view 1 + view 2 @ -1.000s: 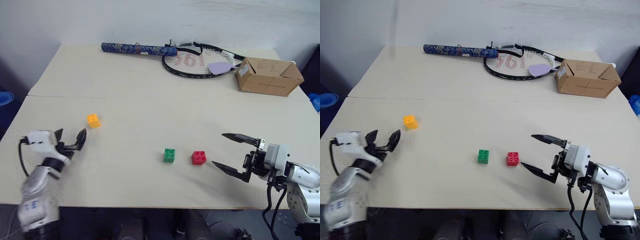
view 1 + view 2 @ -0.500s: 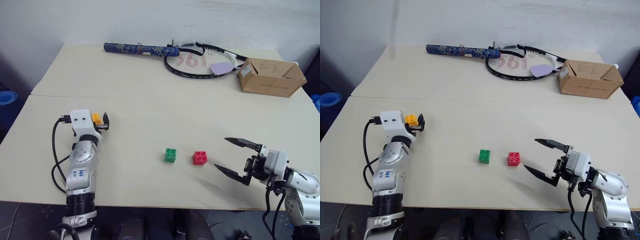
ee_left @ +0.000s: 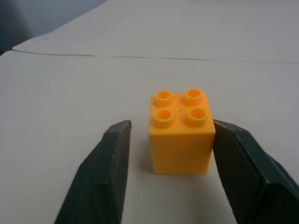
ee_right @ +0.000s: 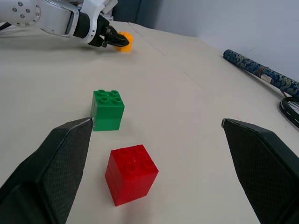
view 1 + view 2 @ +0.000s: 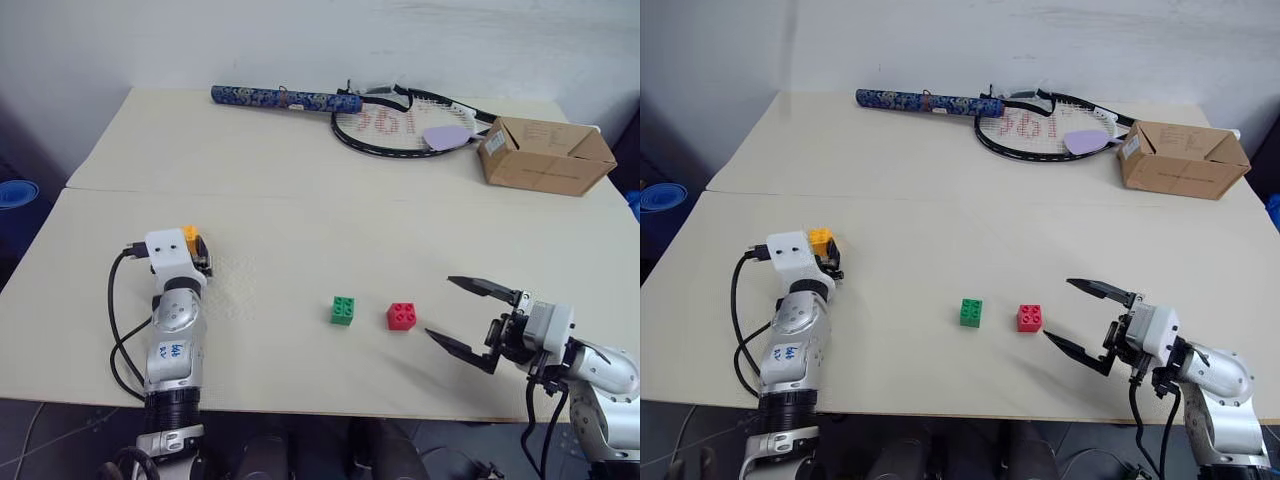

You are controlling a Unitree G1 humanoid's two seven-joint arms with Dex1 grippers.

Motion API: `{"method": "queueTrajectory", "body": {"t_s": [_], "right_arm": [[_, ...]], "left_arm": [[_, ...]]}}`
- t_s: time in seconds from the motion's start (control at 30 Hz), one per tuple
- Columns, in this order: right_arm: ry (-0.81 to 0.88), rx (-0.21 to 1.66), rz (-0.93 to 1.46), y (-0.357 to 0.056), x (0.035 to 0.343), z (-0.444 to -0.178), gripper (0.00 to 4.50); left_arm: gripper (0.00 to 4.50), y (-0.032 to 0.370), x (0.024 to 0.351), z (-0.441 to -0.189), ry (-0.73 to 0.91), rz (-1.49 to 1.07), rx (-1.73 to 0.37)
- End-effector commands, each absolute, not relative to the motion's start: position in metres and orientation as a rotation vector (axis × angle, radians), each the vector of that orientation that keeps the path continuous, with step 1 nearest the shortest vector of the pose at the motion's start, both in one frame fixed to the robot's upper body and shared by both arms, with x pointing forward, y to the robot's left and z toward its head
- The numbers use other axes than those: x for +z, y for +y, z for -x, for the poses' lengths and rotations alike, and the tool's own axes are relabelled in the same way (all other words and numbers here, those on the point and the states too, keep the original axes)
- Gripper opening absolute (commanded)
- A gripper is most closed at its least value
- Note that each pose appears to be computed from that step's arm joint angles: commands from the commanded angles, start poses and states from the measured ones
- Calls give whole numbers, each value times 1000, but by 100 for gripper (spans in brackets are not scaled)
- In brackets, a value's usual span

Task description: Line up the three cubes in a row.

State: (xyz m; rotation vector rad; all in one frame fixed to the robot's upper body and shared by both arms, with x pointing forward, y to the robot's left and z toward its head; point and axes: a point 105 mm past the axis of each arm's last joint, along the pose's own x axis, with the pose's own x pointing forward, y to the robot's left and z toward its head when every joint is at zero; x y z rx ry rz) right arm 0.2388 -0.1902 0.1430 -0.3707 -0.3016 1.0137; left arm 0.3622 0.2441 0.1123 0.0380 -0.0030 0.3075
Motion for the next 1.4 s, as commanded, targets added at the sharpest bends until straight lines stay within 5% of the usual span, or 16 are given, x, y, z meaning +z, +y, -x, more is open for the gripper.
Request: {"method": "queueTrajectory", "body": {"t_s": [0.03, 0.13, 0.33, 0.47, 0.63, 0.83, 1.4], "right_arm": [[-334, 1003, 388, -188, 157, -238, 450], [-336, 986, 382, -187, 163, -238, 450], [-322, 965, 399, -193, 173, -239, 450], [-293, 960, 404, -198, 171, -238, 450], [-265, 964, 410, -205, 166, -236, 450], [-253, 948, 398, -209, 159, -230, 450], [-226, 959, 389, -209, 147, -218, 450]], "left_arm": [[147, 247, 131, -366, -70, -58, 260], [147, 251, 151, -371, -140, -57, 77], [147, 226, 218, -356, -242, -99, -654], [147, 207, 209, -329, -109, -323, -1077], [147, 195, 154, -290, 166, -563, -1529], [147, 165, 134, -298, 107, -563, -1587], [147, 167, 119, -312, 156, -519, -1607]]}}
